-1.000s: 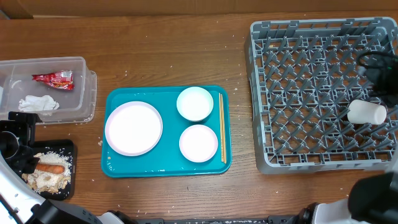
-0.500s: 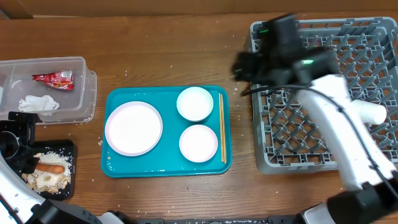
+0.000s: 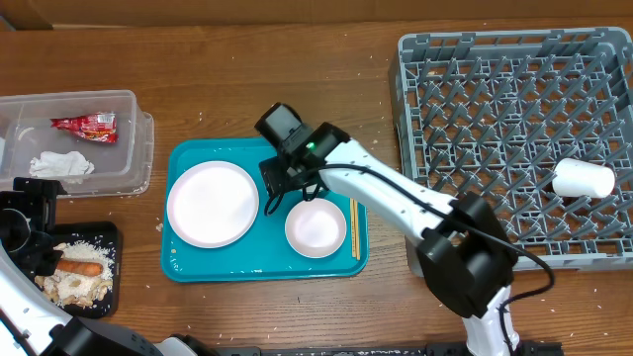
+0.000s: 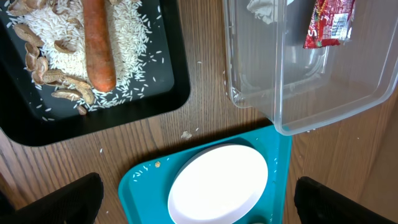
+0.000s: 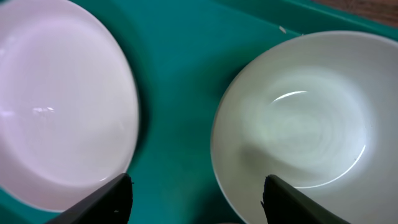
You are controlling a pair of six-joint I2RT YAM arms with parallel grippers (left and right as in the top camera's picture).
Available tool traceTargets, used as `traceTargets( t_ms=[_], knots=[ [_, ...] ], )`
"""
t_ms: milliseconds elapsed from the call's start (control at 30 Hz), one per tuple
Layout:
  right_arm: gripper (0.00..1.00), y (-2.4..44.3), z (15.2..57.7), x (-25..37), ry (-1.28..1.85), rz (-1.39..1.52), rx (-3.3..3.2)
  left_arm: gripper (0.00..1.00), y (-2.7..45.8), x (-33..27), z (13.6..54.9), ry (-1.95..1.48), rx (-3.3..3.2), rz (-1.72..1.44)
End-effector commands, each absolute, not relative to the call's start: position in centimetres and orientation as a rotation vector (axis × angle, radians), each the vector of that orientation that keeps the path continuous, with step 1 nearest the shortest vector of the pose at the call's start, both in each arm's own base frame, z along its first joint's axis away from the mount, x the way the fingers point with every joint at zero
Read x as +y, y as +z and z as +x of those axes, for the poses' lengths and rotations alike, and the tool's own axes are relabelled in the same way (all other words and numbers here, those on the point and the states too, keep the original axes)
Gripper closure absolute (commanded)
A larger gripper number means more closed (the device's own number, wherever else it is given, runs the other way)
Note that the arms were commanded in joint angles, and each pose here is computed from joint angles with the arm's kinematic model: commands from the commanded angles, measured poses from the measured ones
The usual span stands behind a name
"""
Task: Sort waste into correct bins and load items into the dishwasher
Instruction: 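Move the right gripper back to the white bowl on the teal tray, then grasp the white bowl rim and carry it into the dish rack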
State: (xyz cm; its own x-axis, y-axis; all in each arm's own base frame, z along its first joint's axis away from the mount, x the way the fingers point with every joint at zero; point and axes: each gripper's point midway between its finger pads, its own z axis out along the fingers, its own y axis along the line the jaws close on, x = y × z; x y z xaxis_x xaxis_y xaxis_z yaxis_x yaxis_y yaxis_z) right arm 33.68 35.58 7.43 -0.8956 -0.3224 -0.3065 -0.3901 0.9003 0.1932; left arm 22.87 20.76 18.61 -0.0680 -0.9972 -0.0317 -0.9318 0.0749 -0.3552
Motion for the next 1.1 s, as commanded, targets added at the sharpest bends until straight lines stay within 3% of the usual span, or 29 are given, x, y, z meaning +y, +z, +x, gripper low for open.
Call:
traceTargets(
  t_ms=[0,267,533,633,900,1033,1067],
  knots=[
    [0.31,5.8,34.7,34.7,0.223,-0.535,2.778,0.00,18.7,20.8,23.1,-0.355,2.096,-1.924],
    [0.33,3.9,35.5,35.0,0.184,-0.584,2.756,0.00,18.7,20.8,23.1,-0.355,2.096,-1.924],
    [0.47,2.0,35.6,34.7,0.141,-0.581,2.777,0.00,18.7,20.8,23.1,-0.355,2.097,-1.923],
    [0.59,2.3,35.7,34.7,0.144,-0.580,2.776,0.00,18.7,20.8,23.1,-0.355,2.096,-1.924],
    [0.91,7.3,36.9,35.7,0.180,-0.561,2.735,0.00,18.7,20.8,23.1,-0.355,2.096,-1.924],
    [0.96,12.0,38.0,35.8,0.223,-0.527,2.684,0.00,18.7,20.8,23.1,-0.355,2.097,-1.924],
    [0.96,15.0,38.8,35.3,0.249,-0.487,2.654,0.00,18.7,20.8,23.1,-0.355,2.096,-1.924]
  ],
)
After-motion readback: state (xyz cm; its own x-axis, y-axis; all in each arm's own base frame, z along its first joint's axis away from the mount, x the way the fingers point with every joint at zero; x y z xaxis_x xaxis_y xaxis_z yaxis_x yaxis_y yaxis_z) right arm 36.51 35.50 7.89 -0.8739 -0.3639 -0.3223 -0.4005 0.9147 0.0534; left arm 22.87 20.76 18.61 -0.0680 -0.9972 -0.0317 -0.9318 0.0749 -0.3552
